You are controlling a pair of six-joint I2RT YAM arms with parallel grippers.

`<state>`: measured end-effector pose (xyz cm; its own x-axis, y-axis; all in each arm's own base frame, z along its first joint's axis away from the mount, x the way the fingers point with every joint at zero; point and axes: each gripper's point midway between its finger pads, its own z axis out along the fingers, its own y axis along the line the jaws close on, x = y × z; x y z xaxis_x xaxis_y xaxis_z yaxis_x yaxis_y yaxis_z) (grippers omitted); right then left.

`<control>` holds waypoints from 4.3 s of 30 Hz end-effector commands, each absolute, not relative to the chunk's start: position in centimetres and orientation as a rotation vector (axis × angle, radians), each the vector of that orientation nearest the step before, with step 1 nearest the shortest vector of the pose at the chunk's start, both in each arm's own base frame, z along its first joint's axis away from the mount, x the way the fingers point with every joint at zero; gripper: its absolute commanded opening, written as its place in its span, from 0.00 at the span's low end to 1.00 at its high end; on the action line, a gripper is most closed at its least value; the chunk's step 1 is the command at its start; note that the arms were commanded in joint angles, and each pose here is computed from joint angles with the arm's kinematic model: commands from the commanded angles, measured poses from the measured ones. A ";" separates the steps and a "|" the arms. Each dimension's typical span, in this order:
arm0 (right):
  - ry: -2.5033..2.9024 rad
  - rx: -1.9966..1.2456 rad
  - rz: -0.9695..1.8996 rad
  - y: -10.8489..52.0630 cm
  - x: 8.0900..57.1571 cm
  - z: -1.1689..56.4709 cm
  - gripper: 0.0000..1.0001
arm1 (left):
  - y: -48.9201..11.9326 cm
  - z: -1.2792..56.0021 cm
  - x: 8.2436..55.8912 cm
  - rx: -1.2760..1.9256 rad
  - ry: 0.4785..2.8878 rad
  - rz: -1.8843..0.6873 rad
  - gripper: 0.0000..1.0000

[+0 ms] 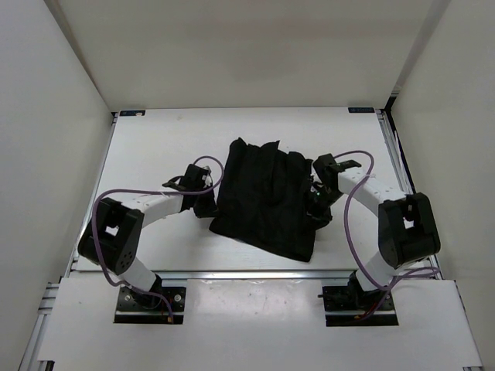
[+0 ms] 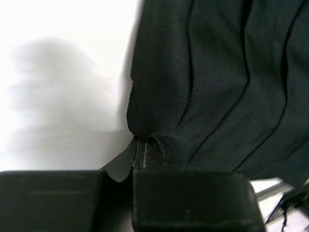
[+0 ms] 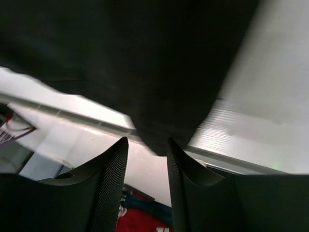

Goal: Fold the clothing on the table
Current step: Flatten the skirt out

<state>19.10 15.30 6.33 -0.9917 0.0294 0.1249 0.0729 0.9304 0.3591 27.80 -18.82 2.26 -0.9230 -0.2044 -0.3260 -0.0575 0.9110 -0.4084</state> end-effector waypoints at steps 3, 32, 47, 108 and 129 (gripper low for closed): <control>-2.909 -0.128 -0.689 17.6 18.2 6.5 0.42 | -18.7 2.3 25.1 -0.130 2.743 -0.545 0.00; -2.913 -0.280 -0.265 10.8 12.0 2.0 0.45 | -18.5 2.0 23.1 -0.103 2.758 -0.567 0.00; -3.078 -0.564 -0.429 9.4 14.3 2.3 0.00 | -20.7 2.5 21.3 0.021 2.742 -0.795 0.26; -3.335 -0.456 -0.381 7.2 22.9 9.4 0.00 | -14.7 10.0 27.9 -0.160 2.535 -0.578 0.00; -3.815 -0.108 -0.688 10.6 44.7 25.4 0.00 | -17.5 27.5 47.9 -0.023 2.146 -0.591 0.00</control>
<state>42.84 10.74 20.23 -0.8310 0.2232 -0.5095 0.0141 0.9241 0.3819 46.14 -18.04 19.63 -0.7452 -0.1853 -0.6406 0.1255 0.9045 -0.4076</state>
